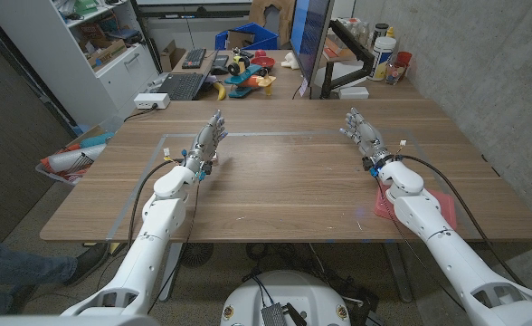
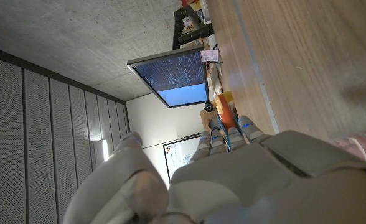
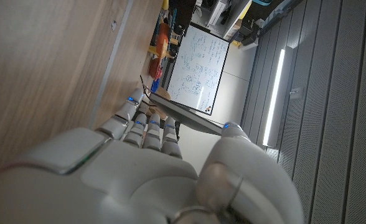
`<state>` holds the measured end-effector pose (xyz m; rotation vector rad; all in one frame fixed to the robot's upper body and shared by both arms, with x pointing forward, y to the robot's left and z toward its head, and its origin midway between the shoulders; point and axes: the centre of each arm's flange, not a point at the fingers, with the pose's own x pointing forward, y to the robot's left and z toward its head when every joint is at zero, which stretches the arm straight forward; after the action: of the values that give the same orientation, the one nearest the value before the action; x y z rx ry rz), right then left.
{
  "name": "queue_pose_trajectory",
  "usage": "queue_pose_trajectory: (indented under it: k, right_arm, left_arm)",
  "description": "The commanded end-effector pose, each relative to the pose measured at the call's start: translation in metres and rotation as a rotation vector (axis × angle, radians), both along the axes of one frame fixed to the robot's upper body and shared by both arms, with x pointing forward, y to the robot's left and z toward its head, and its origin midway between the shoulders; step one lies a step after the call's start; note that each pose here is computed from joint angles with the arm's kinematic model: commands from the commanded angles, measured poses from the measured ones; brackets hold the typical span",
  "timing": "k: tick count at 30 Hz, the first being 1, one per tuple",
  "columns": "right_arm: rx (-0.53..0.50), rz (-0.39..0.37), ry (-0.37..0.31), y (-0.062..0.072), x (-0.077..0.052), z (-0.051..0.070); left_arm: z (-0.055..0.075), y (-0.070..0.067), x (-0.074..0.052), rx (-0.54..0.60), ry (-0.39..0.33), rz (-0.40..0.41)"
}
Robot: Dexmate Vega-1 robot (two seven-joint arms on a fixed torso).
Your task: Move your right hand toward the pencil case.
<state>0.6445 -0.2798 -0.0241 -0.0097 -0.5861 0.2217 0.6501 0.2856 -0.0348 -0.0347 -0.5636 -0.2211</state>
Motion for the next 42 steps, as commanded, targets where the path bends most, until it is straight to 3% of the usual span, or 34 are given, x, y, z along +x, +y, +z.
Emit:
queue_pose_trajectory:
  k: [1,25,42]
  right_arm:
    - [-0.009,-0.003,-0.013,-0.002,-0.003,0.007]
    - [-0.038,-0.043,-0.052,-0.005,-0.012,0.015]
    - [-0.055,-0.07,-0.066,-0.014,-0.023,0.014]
  left_arm:
    - [-0.003,0.0,0.004,0.017,0.017,-0.003]
    - [0.009,0.003,0.005,0.032,0.007,-0.011]
    - [0.009,-0.004,0.009,0.038,0.01,-0.012]
